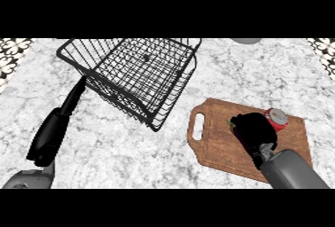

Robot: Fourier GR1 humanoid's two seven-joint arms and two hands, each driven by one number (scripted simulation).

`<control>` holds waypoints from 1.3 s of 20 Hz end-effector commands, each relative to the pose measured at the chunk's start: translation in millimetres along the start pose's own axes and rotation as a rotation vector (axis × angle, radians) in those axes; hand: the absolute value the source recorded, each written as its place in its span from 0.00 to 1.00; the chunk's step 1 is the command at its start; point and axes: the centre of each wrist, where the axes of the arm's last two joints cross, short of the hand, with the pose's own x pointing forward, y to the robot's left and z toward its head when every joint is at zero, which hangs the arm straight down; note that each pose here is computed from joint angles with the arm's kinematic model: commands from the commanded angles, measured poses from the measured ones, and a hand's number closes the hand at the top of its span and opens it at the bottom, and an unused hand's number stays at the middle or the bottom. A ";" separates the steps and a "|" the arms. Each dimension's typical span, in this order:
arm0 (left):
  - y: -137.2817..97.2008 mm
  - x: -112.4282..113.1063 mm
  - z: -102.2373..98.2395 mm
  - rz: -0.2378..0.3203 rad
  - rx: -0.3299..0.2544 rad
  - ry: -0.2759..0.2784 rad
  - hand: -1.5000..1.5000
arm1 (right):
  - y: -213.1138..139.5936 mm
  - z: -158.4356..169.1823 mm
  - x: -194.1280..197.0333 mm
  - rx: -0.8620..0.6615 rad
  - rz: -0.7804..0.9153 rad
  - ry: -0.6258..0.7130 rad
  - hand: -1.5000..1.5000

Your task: Pick the eggplant from the cutting board and place it in the tiered basket

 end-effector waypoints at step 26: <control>-1.7 -7.0 13.8 -0.001 0.011 0.016 0.50 | -30.1 113.1 -45.7 -0.563 -0.656 0.486 1.00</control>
